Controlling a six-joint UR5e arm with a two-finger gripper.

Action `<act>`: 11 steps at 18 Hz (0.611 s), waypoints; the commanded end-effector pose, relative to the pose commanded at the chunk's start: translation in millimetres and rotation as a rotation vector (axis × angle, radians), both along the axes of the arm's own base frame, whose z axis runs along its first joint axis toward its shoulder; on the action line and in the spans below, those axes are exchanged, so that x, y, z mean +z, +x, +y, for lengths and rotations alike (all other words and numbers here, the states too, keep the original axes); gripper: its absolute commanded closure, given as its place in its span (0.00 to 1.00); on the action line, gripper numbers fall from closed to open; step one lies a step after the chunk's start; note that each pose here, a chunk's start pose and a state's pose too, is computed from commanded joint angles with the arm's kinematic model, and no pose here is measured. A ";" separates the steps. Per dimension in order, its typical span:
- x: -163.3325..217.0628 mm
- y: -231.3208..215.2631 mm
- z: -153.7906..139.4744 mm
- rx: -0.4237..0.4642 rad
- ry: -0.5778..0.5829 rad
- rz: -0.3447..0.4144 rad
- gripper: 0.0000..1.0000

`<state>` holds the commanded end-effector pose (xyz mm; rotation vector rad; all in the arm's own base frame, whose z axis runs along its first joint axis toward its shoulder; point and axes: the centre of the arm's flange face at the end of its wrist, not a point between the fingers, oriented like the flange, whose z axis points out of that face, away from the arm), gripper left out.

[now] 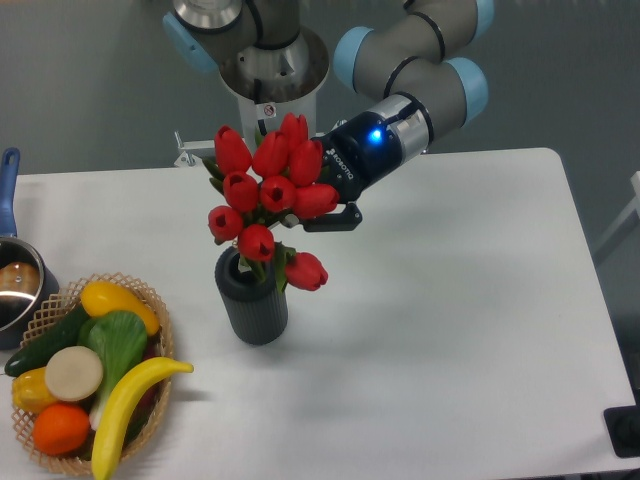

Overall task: Insert the flowers into the vase
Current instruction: 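Lower the tulip stems down into the black vase opening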

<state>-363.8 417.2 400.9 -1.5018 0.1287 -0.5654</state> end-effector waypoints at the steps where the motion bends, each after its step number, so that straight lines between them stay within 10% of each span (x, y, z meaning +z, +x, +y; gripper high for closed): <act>1: -2.5 -0.2 -1.6 0.003 -0.001 -0.003 1.00; 11: -66.4 26.3 -17.2 0.026 0.002 0.020 0.98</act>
